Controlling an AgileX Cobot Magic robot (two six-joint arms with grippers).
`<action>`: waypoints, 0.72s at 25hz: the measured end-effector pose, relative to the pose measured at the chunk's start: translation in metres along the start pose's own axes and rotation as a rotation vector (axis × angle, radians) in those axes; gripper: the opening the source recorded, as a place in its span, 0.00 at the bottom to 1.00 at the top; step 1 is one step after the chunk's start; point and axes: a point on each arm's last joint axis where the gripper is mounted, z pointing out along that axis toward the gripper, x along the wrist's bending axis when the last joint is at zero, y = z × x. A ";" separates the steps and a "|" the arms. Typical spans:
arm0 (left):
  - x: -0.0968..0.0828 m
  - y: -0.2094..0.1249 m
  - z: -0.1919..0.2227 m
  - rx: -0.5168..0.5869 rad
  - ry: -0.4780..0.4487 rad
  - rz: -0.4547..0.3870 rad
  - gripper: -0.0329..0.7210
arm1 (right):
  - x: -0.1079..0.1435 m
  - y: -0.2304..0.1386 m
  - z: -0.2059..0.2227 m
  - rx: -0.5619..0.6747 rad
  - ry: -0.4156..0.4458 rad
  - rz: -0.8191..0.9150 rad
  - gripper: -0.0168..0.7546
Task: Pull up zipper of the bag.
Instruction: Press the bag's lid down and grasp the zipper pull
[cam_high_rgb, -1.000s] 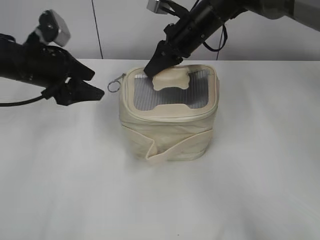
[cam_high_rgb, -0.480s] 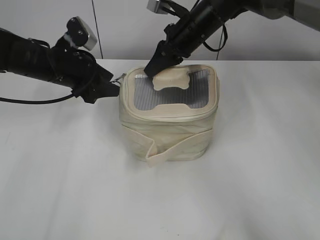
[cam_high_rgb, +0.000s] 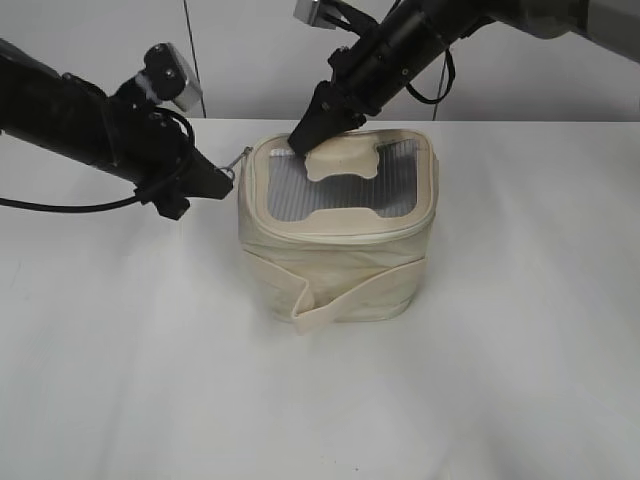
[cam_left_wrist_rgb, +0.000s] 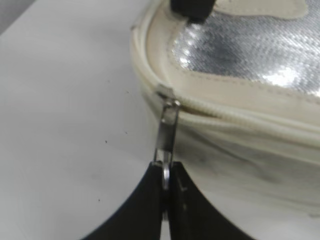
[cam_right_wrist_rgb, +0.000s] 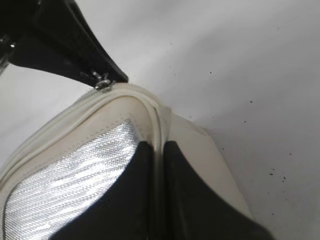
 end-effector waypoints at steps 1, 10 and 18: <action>-0.002 0.002 -0.005 0.015 -0.001 -0.019 0.06 | 0.000 0.000 0.000 0.000 0.000 0.003 0.08; -0.042 0.010 -0.048 0.051 0.012 -0.028 0.06 | 0.000 0.000 0.000 -0.001 0.001 0.057 0.08; -0.119 0.010 -0.034 0.100 -0.152 0.027 0.06 | 0.000 0.000 0.000 -0.001 0.001 0.083 0.08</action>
